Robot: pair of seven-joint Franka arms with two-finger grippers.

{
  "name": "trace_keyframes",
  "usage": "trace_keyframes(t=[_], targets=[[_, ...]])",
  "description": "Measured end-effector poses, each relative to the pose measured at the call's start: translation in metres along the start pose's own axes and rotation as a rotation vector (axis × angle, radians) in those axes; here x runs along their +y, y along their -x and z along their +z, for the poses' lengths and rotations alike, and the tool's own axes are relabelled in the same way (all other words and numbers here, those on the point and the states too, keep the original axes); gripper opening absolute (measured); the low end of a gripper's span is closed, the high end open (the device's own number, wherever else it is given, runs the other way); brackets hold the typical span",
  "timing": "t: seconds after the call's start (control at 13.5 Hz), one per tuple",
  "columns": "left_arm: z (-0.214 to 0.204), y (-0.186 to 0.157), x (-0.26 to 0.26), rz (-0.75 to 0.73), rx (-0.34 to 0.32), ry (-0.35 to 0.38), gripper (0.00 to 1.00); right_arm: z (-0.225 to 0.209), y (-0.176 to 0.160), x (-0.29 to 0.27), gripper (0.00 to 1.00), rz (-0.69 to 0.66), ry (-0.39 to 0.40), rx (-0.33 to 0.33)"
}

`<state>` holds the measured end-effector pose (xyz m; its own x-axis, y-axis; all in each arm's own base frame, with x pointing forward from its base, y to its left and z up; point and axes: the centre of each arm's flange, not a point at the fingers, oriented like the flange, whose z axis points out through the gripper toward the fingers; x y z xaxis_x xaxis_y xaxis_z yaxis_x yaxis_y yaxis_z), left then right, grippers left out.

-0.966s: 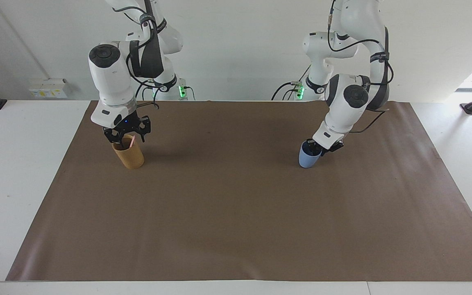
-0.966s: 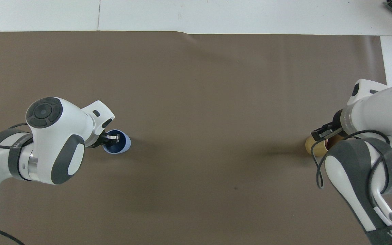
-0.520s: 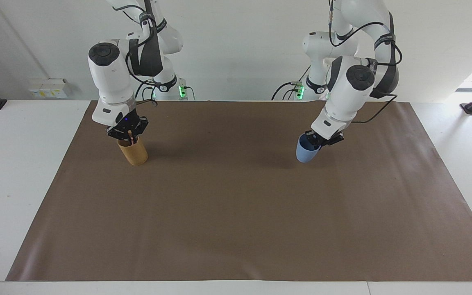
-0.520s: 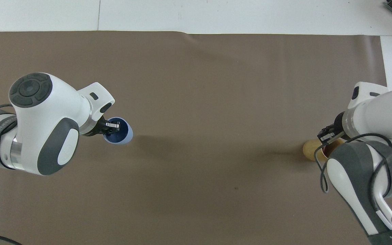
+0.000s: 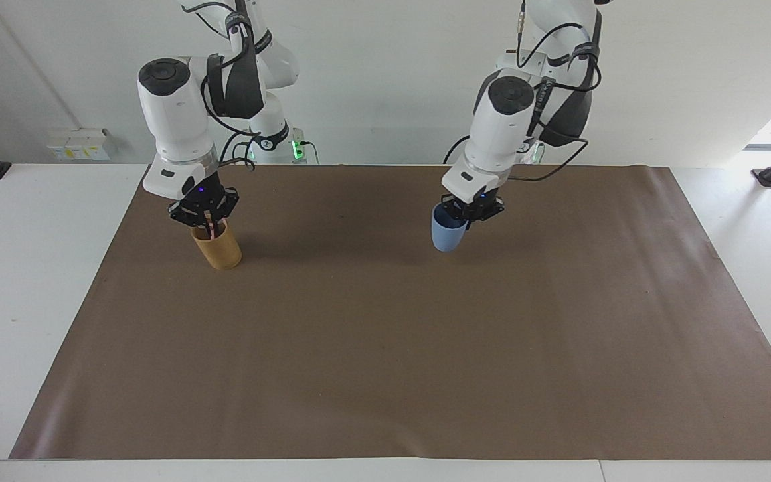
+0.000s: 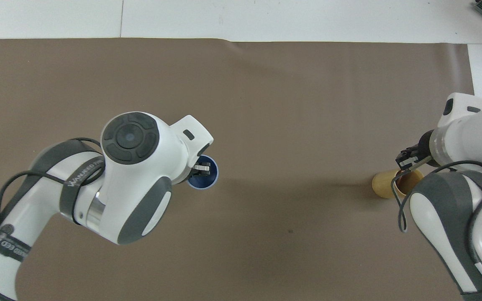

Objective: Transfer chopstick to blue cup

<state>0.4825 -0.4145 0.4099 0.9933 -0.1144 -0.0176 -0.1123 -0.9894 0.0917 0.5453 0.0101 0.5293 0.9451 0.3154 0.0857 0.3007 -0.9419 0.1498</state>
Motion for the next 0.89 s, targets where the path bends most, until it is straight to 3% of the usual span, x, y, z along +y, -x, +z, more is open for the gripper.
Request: trace_keyframes(t=[0.22,0.45,0.89], targets=[[0.022,-0.011,0.016,0.012,-0.017,0.001,0.04,-0.017,-0.001,0.004,0.1,0.076,-0.001,-0.015],[0.045,0.004,0.049,0.042,-0.04,-0.008,0.04,-0.034,0.006,0.012,0.1,0.102,-0.01,-0.08],[0.046,0.0,0.046,0.032,-0.036,-0.011,0.04,-0.048,0.006,0.006,0.1,0.193,-0.017,-0.161]])
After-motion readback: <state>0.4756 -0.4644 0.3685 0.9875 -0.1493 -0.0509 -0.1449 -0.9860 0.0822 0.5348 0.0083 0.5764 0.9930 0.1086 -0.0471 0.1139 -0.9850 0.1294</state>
